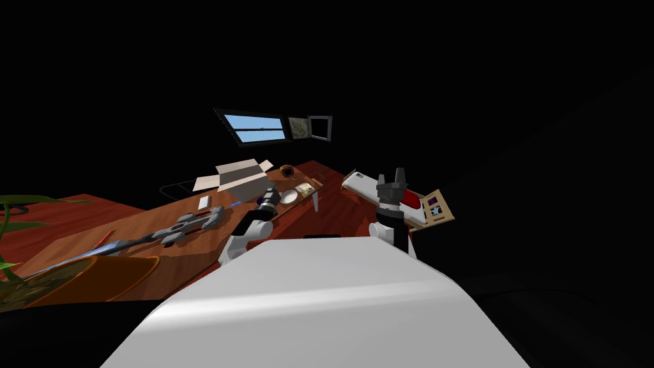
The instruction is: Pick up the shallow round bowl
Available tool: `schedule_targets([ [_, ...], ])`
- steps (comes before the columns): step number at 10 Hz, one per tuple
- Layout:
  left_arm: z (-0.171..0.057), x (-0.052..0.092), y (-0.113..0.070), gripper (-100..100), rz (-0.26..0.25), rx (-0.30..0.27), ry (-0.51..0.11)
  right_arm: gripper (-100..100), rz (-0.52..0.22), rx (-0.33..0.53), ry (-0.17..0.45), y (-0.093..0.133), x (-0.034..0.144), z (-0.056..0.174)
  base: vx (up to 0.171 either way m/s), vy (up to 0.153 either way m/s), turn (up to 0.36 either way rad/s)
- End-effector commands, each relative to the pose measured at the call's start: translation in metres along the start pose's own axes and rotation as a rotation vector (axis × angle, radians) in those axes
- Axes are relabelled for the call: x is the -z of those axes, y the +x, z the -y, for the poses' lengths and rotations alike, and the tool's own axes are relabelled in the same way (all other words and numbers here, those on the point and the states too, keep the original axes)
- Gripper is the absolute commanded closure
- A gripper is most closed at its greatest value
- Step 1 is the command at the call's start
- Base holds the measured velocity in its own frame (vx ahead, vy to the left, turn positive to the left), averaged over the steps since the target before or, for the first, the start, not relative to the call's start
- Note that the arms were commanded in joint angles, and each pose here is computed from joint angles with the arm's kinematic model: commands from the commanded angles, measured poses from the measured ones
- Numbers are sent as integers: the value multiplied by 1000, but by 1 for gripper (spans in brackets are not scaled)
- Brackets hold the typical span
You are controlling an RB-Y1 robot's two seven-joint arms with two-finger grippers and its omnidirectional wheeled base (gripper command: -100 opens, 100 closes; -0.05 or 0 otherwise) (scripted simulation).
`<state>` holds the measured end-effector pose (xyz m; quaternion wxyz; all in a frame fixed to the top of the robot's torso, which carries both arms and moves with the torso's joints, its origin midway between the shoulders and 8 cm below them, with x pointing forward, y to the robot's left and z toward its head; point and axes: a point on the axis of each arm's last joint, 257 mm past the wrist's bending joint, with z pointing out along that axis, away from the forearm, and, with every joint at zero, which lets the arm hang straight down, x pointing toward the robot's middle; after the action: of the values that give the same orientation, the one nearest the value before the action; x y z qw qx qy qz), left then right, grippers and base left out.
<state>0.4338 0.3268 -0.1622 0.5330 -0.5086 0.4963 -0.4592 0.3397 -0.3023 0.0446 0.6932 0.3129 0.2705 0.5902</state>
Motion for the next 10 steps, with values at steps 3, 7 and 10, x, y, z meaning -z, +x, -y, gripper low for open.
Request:
schedule_targets([
  [3, -23, -5, 3, -100, -15, 14, -80, 0, 0, 0, 0, 0, 0, 0, 13, -31, 7],
  [7, -64, -11, 7, -100, -38, 39, -218, 0, 0, 0, 0, 0, 0, 0, 19, -29, 1],
  [10, -94, -16, 9, -100, -51, 61, -322, 0, 0, 0, 0, 0, 0, 0, 23, -24, -8],
])
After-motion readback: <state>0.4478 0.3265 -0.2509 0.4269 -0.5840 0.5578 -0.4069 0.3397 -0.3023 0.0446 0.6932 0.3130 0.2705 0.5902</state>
